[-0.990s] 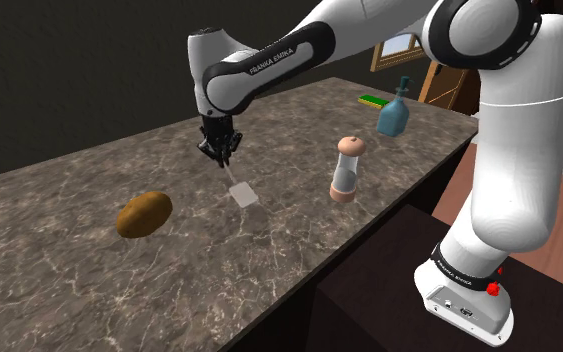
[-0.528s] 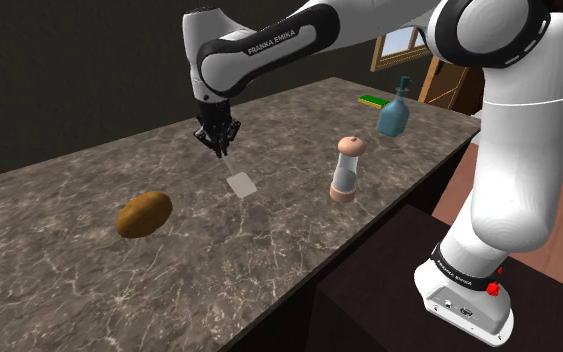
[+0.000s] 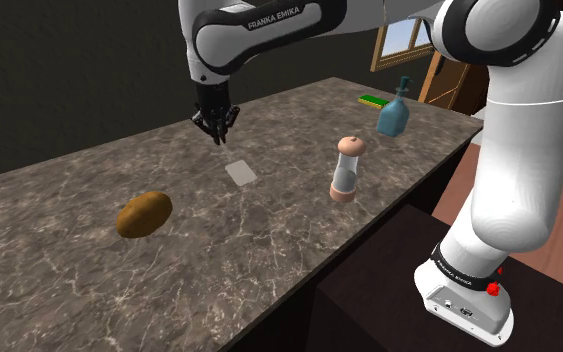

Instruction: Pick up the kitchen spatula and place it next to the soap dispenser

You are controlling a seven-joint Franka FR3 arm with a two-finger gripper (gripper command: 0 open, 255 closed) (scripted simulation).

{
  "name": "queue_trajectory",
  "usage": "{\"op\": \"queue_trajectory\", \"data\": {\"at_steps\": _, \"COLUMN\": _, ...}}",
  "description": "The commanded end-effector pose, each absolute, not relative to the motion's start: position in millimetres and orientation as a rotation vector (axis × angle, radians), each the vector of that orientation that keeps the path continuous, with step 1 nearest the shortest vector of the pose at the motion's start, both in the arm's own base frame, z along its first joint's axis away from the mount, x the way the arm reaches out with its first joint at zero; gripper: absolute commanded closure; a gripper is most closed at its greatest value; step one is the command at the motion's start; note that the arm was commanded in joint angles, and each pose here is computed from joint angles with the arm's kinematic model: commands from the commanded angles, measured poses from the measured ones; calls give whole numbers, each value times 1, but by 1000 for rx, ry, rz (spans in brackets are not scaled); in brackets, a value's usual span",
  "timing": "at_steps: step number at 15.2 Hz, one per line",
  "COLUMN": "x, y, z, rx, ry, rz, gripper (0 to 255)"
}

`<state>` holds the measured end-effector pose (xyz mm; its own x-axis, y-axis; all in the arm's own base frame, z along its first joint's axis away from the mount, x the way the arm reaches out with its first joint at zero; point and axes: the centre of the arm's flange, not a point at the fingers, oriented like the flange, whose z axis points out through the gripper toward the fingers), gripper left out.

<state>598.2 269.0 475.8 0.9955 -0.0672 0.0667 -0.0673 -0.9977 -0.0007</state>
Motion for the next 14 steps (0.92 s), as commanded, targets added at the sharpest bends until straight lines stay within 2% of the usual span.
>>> {"op": "queue_trajectory", "data": {"at_steps": 1, "x": 598, "y": 269, "z": 486, "rx": 3136, "ry": -106, "rz": 104, "gripper": 255}}
{"op": "queue_trajectory", "data": {"at_steps": 14, "x": 598, "y": 269, "z": 555, "rx": 3136, "ry": -106, "rz": 104, "gripper": 255}}
